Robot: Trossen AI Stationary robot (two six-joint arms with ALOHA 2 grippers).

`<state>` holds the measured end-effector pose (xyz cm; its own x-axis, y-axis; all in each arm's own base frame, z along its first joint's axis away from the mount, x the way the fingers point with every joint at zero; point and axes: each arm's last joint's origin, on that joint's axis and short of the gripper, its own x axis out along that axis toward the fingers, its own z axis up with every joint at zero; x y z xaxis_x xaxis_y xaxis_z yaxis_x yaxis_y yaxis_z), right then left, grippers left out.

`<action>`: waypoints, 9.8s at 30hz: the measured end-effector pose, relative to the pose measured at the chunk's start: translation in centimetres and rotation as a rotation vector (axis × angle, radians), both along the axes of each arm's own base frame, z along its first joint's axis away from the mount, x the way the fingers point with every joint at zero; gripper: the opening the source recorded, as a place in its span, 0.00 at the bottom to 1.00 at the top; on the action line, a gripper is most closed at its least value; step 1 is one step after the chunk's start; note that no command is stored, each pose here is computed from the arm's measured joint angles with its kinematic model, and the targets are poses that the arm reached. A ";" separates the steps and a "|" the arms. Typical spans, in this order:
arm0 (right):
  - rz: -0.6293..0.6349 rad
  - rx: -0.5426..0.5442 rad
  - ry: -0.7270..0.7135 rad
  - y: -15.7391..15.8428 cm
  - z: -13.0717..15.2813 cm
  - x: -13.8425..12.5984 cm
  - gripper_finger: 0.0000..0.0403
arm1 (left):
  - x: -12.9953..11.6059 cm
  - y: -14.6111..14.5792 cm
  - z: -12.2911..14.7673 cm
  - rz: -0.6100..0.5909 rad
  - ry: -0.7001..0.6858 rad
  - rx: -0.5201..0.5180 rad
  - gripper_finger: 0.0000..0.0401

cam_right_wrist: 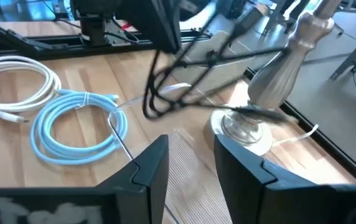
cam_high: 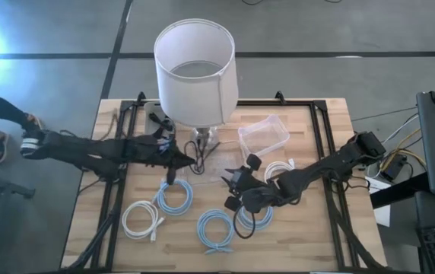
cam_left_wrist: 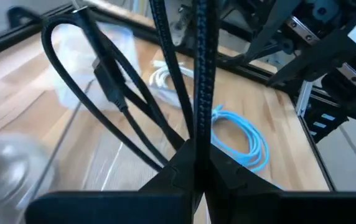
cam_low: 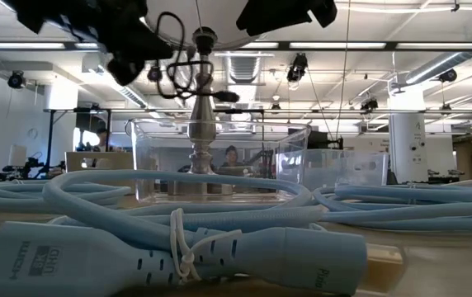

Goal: Pick & Place USB Port
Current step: Put the black usb cable into the gray bin, then put the bottom right blue hdmi cable into the left transparent bin, then put the top blue hdmi cable into the left transparent bin

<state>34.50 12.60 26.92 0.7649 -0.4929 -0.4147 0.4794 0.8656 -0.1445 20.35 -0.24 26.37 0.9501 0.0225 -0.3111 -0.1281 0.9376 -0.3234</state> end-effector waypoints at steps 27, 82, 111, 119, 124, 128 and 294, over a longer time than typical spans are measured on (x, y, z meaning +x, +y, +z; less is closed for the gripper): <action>-0.005 -0.009 0.006 -0.1 -0.2 0.0 0.30 | -8.7 3.0 -1.2 0.802 0.278 0.294 0.04; 0.014 0.018 0.040 0.2 -1.6 0.4 0.32 | -6.0 12.9 -0.8 0.774 0.673 0.107 0.47; -0.285 0.754 0.590 -0.7 -8.9 -5.9 0.33 | -8.8 7.6 -0.6 0.557 0.366 0.078 0.44; -0.340 0.737 0.642 -1.4 -10.8 -7.2 0.32 | -8.7 7.6 -0.5 0.555 0.341 0.078 0.44; -0.382 0.753 0.633 -1.6 -11.7 -7.7 0.32 | -8.6 7.7 -0.3 0.556 0.319 0.079 0.44; -0.391 0.788 0.590 -1.6 -12.3 -7.6 0.32 | -8.6 7.7 -0.3 0.557 0.315 0.078 0.44; -0.037 0.102 0.043 -9.3 -4.1 2.4 0.35 | -2.7 -1.3 -14.4 0.017 0.735 -0.078 0.44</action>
